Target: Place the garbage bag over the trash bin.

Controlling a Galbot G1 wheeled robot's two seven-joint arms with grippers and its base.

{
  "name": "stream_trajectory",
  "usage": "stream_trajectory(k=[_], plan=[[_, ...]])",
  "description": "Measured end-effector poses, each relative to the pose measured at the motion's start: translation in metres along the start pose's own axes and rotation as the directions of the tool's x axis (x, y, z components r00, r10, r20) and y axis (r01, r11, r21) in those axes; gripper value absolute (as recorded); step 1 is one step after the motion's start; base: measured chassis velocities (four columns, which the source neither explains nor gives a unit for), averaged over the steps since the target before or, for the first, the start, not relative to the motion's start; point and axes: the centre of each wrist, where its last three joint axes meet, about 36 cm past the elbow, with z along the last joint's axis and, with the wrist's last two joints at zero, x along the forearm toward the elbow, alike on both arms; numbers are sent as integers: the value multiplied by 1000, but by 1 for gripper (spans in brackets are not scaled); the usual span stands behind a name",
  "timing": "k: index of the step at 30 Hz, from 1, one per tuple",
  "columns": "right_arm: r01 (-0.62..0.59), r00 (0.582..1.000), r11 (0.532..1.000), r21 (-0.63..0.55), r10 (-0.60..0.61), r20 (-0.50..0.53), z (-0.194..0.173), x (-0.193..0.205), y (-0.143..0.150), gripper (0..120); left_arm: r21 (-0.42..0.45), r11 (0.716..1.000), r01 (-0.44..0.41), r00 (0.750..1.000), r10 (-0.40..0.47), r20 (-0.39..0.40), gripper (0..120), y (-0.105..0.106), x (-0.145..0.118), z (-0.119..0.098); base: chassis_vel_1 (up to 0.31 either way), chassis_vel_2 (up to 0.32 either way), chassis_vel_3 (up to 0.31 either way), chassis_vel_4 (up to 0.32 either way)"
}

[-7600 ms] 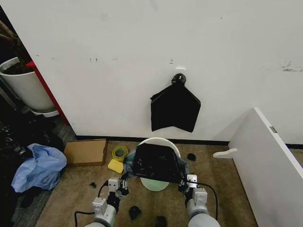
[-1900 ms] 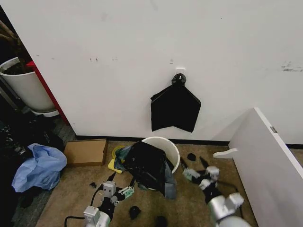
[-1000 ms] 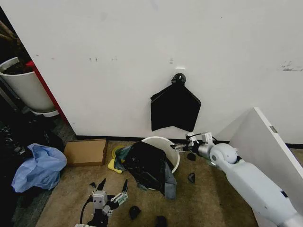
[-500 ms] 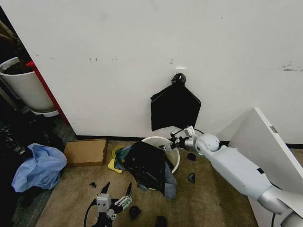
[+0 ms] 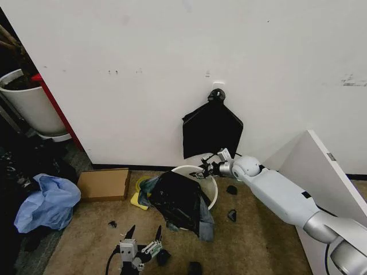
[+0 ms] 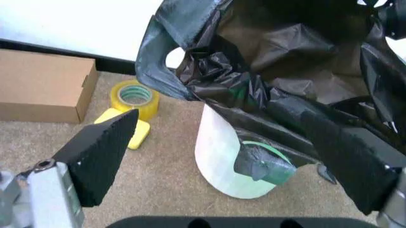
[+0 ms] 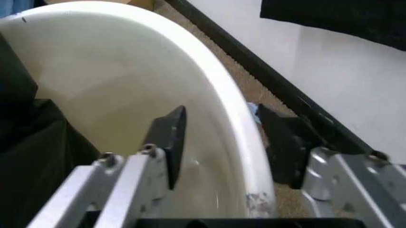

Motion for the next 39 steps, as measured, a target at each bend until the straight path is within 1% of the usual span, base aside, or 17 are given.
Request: stream_trajectory(k=[1, 2, 10, 13, 18, 22, 24, 25, 26, 27, 28, 30, 32, 36, 37, 38, 39], plan=[[2, 1000, 1000, 1, -2, 1, 0, 0, 0, 38, 0, 1000, -1, 1000, 1, -1, 100, 0, 0, 0, 0, 0, 0, 0], [2, 1000, 1000, 1, -2, 1, 0, 0, 0, 38, 0, 1000, -1, 1000, 1, -1, 100, 0, 0, 0, 0, 0, 0, 0], [16, 1000, 1000, -1, -16, -3, 8, 1, 3, 5, -2, 1000, 2, 1000, -2, 7, 100, -2, -1, 1, 0, 0, 0, 0], [16, 1000, 1000, -10, -16, 4, 8, 2, 5, 2, 0, 1000, 4, 1000, -4, 3, 100, -2, 1, 1, 0, 0, 0, 0], [-11, 1000, 999, -34, 12, 17, 8, 7, 9, 2, 2, 1000, 4, 1000, -4, 7, 100, -3, 2, -1, 0, 0, 0, 0], [-82, 994, 985, -152, 92, 57, 21, 28, 18, 2, 10, 1000, 1, 1000, -2, 19, 100, -4, 0, -6, 0, 0, 0, 0], [-108, 990, 974, -197, 124, 70, 26, 38, 22, 2, 12, 1000, 0, 1000, 0, 23, 100, -4, 0, -7, 0, 0, 0, 0], [-108, 990, 974, -197, 124, 70, 26, 38, 22, 2, 12, 1000, 0, 1000, 0, 23, 100, -4, 0, -7, 0, 0, 0, 0], [-129, 985, 966, -222, 151, 81, 28, 43, 27, 2, 13, 1000, -2, 1000, 1, 26, 100, -5, -1, -8, 0, 0, 0, 0], [-180, 973, 948, -262, 211, 96, 31, 49, 38, 2, 16, 1000, -3, 1000, 2, 28, 100, -5, -1, -10, 0, 0, 0, 0], [-205, 964, 935, -290, 244, 103, 34, 52, 47, 2, 18, 1000, -4, 1000, 3, 28, 100, -5, -1, -11, 0, 0, 0, 0], [-242, 951, 913, -328, 291, 107, 40, 57, 62, 2, 21, 1000, -7, 1000, 7, 24, 100, -5, -2, -12, 0, 0, 0, 0], [-254, 946, 906, -339, 305, 106, 42, 59, 67, 2, 21, 1000, -9, 1000, 8, 22, 100, -5, -2, -13, 0, 0, 0, 0], [-345, 904, 833, -432, 419, 87, 55, 67, 105, 2, 13, 1000, -25, 999, 25, 26, 100, -6, -3, -18, 0, 0, 0, 0], [-360, 895, 821, -444, 438, 83, 57, 68, 112, 2, 13, 1000, -27, 999, 27, 27, 100, -6, -3, -19, 0, 0, 0, 0], [-360, 895, 821, -444, 438, 83, 57, 68, 112, 2, 13, 1000, -27, 999, 27, 27, 100, -6, -3, -19, 0, 0, 0, 0], [-393, 878, 793, -467, 474, 67, 62, 68, 125, 2, 12, 999, -31, 999, 31, 30, 100, -6, -3, -21, 0, 0, 0, 0]])
